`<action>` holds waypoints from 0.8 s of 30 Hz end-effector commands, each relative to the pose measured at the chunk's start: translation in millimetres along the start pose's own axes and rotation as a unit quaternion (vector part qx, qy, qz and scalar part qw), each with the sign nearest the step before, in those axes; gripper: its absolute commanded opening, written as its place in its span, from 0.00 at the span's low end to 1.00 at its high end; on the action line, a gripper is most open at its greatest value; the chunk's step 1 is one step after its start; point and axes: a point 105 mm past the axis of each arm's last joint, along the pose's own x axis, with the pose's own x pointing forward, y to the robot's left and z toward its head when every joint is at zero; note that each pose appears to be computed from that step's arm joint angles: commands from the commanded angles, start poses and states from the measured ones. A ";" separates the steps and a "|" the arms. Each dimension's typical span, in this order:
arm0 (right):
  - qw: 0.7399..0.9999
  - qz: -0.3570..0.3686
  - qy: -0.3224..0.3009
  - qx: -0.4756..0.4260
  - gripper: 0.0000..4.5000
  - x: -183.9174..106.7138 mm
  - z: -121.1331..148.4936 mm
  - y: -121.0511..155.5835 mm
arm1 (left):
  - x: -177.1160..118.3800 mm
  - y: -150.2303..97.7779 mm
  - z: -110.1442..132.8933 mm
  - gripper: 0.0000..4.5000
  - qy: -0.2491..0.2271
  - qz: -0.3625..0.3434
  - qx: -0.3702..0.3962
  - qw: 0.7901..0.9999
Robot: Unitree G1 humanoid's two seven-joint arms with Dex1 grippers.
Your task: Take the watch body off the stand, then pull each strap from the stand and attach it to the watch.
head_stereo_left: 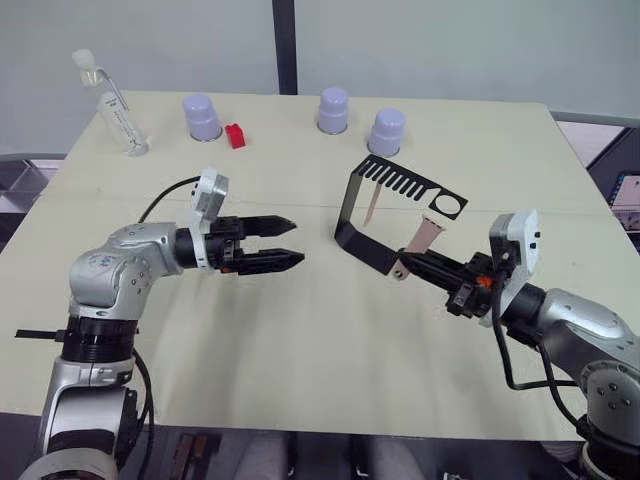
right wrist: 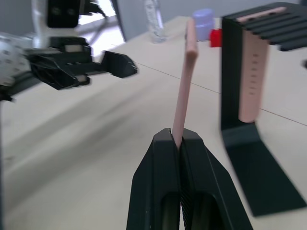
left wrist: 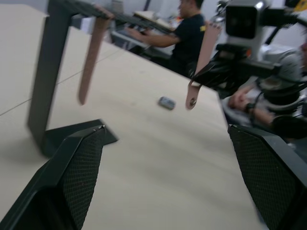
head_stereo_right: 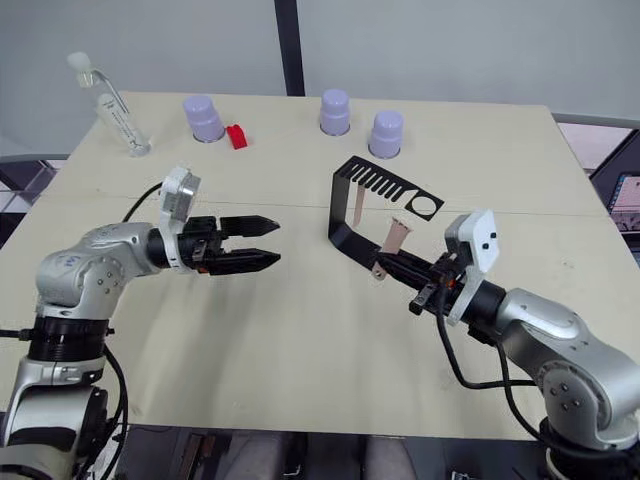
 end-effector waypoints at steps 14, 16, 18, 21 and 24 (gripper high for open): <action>0.992 0.109 0.034 0.047 0.00 16.7 -10.9 22.4 | 60.3 -33.2 0.2 0.59 -0.051 -0.128 -0.044 0.989; 0.993 0.108 0.031 0.045 0.00 17.9 -10.7 22.9 | 64.1 -36.8 -2.8 0.59 -0.044 -0.138 -0.045 0.988; 0.993 0.105 0.028 0.044 0.00 18.2 -10.4 22.6 | 66.6 -37.5 -4.7 0.59 -0.041 -0.139 -0.043 0.989; 0.994 0.102 0.029 0.041 0.00 17.8 -11.3 22.2 | 69.4 -33.8 -7.3 0.59 -0.036 -0.127 -0.035 0.991; 0.994 0.101 0.036 0.036 0.00 16.4 -13.8 22.5 | 69.9 -34.5 -5.5 0.59 -0.043 -0.133 -0.045 0.989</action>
